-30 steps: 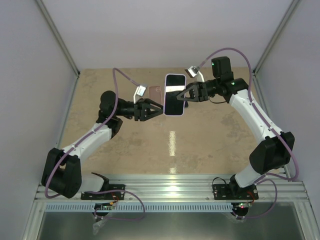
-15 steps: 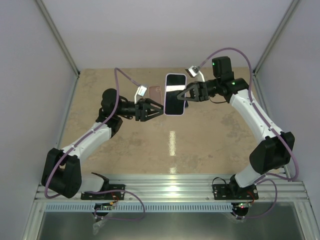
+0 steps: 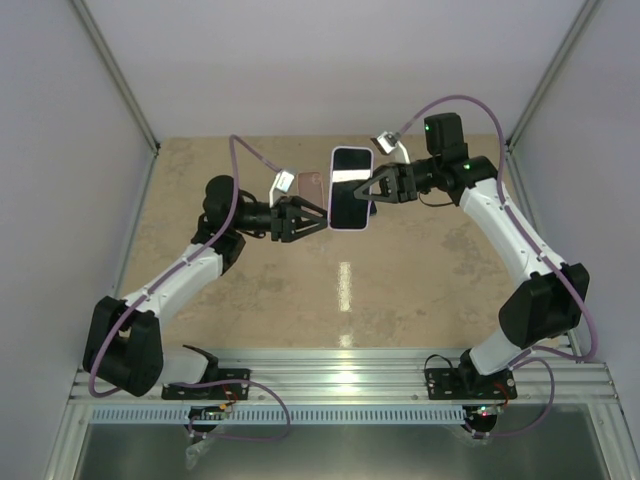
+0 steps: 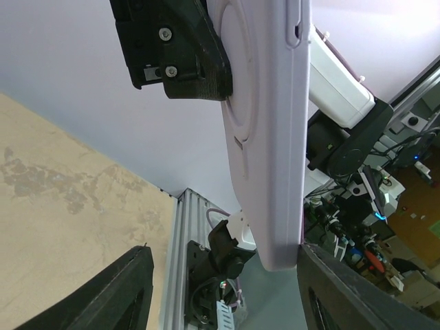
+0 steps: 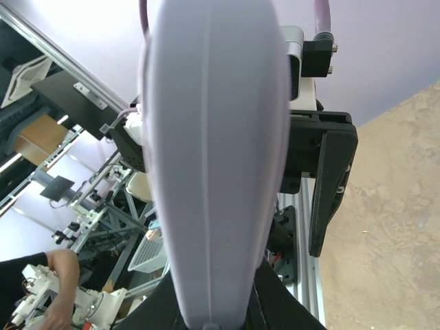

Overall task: Take the phone out of the phone case
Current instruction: Remove the phone case from the phone, then place the phone case at the center of the board, then place the phone at the center of the board, then reset both arms

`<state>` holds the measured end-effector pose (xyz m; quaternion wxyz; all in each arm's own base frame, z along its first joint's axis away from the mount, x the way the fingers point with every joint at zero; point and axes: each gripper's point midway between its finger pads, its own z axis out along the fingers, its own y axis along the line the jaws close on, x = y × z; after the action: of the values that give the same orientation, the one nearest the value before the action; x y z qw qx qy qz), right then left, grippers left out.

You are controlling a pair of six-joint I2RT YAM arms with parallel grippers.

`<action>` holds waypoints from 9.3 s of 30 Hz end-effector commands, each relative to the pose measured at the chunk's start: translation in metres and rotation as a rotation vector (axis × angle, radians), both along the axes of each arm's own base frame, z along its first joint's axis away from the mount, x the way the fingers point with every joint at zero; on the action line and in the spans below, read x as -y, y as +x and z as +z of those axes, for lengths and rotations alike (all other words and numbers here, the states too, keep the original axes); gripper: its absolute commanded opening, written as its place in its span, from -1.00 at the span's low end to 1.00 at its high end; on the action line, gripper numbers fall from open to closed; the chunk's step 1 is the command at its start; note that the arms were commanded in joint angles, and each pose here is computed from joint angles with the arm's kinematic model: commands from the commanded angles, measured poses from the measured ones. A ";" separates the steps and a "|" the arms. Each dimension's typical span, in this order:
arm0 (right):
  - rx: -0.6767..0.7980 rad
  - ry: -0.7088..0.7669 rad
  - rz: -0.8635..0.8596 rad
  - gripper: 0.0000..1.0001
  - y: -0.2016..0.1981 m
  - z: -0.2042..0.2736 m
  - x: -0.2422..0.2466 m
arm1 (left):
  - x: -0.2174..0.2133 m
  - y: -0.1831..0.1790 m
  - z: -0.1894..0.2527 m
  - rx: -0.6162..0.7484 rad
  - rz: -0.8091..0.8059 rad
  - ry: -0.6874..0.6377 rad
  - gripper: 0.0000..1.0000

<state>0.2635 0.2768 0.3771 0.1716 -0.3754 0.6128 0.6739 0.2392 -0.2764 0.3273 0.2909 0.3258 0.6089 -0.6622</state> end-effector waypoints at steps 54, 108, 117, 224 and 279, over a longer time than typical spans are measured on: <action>-0.087 0.061 0.208 -0.99 -0.039 -0.014 -0.022 | 0.003 0.040 0.057 -0.038 0.066 -0.172 -0.30; 1.004 -0.685 -0.614 0.54 0.089 -0.042 -0.034 | -0.038 0.122 -0.054 -0.726 0.562 0.121 -1.00; 1.220 -0.801 -0.550 0.25 0.055 -0.077 -0.072 | -0.036 0.124 -0.061 -0.835 0.510 0.079 -1.00; 1.411 -1.246 -0.798 -0.99 0.222 -0.222 0.168 | -0.159 0.264 -0.257 -0.486 0.753 0.914 -0.87; 1.114 -1.155 -0.644 0.95 0.178 -0.252 0.091 | -0.159 0.249 -0.203 -0.434 0.714 0.876 0.99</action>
<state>0.4499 0.1772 0.0727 0.3974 -0.5148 0.7402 -0.1710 0.4973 -0.1225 0.0857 0.1773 0.0255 0.9447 -0.2748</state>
